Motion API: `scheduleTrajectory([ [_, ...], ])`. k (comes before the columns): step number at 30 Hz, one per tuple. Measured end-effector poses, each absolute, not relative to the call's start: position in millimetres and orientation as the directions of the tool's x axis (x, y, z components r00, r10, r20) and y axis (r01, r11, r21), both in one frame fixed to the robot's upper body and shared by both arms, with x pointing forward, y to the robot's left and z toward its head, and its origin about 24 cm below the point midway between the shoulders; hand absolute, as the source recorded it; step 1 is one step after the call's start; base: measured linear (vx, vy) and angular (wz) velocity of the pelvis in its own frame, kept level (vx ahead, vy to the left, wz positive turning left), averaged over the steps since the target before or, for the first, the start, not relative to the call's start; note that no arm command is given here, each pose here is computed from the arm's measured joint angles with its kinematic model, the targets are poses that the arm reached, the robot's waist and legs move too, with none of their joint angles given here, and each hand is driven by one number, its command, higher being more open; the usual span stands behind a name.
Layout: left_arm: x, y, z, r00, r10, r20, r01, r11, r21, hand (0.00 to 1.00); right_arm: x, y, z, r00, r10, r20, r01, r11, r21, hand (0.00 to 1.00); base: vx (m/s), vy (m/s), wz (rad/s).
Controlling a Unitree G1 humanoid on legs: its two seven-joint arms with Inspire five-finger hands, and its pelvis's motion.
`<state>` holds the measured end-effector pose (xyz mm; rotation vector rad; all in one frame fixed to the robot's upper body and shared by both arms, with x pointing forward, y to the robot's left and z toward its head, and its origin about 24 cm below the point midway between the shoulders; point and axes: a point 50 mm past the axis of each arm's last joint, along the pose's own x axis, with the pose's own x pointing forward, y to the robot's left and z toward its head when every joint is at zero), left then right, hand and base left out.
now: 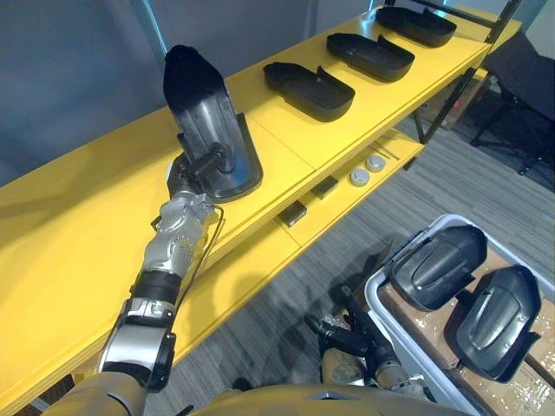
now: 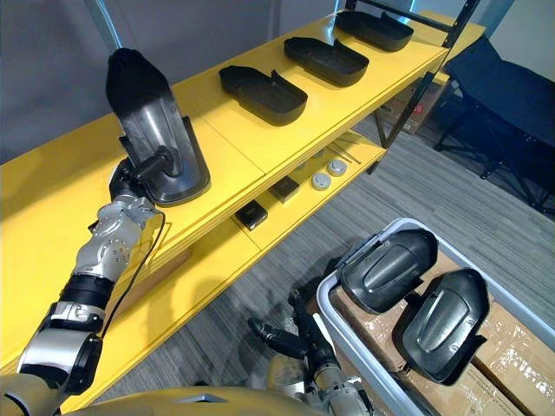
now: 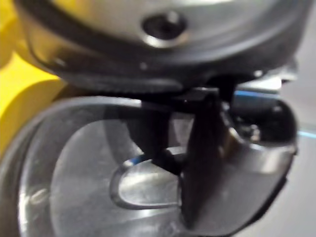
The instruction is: Walk over and take three plastic housings, then place them on the shelf
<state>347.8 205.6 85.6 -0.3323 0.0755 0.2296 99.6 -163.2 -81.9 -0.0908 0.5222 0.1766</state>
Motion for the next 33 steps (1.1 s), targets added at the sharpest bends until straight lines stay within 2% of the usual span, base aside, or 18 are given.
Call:
scheduleTrajectory([
  [11, 357, 212, 91, 0.944, 0.294, -0.148, -0.326, 0.897, -0.299, 1.0, 98, -164, -82, 0.862, 0.133, -0.489, -0.18, 0.982, -0.051, 1.0, -0.05, -0.007, 0.0],
  [33, 358, 224, 96, 0.931, 0.338, -0.134, -0.364, 0.875, -0.318, 1.0, 79, -174, -94, 0.841, 0.07, -0.536, -0.11, 0.993, -0.042, 1.0, -0.01, -0.002, 0.03],
])
